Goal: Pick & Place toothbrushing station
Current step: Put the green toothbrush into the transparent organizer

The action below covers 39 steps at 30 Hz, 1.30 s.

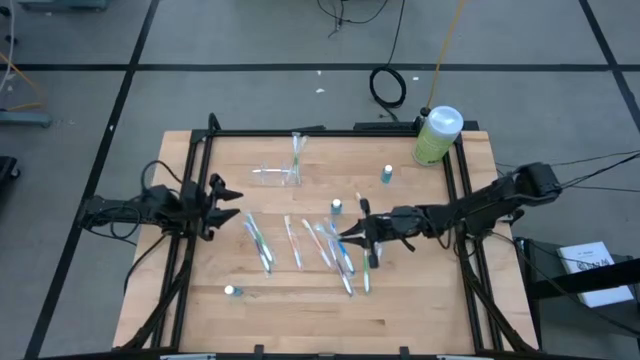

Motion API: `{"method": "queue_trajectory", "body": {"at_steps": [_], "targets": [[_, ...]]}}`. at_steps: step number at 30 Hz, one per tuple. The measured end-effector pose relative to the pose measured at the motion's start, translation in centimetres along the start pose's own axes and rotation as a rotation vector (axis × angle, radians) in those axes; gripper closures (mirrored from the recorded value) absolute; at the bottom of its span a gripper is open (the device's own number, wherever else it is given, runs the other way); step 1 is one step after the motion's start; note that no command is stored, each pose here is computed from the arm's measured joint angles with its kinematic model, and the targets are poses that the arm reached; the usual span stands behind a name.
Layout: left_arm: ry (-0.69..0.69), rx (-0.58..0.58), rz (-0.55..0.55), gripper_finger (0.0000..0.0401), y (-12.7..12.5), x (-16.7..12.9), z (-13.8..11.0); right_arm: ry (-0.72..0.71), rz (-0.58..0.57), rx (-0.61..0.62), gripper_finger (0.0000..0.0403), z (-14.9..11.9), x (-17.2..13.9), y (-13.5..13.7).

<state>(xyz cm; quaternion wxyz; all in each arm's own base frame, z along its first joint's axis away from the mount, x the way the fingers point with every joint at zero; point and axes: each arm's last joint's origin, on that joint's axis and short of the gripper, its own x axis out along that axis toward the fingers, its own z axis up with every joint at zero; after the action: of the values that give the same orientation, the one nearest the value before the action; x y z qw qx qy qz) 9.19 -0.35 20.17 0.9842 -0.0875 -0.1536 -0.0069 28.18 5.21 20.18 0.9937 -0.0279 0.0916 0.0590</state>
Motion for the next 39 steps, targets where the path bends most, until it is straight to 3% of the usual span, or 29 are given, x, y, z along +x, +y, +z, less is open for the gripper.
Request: {"method": "queue_trajectory", "body": {"at_steps": [3,10,16,20,30,39], "targets": [[-0.021,0.004,0.037,0.0171,0.1,0.0,0.2,-0.007,-0.019,0.004,0.0385,-0.4,0.5,-0.5],[0.010,-0.006,0.233,0.0171,0.7,1.1,-0.5,-0.034,-0.036,0.009,0.0385,-1.2,1.4,-1.6],[-0.054,0.133,0.191,0.0171,0.4,3.8,-0.8,-0.067,-0.084,0.002,0.0385,-0.9,1.4,-2.9],[-0.024,0.199,0.190,0.0171,0.4,5.9,-1.7,-0.105,-0.114,0.004,0.0385,-0.6,1.3,-3.7],[0.030,0.326,0.087,0.0171,-0.7,15.6,-1.2,-0.094,-0.120,-0.020,0.0385,-0.7,1.3,-3.9],[0.024,0.333,0.026,0.0171,-1.2,20.1,-1.2,-0.098,-0.122,-0.044,0.0385,-0.6,1.3,-3.9]]}}
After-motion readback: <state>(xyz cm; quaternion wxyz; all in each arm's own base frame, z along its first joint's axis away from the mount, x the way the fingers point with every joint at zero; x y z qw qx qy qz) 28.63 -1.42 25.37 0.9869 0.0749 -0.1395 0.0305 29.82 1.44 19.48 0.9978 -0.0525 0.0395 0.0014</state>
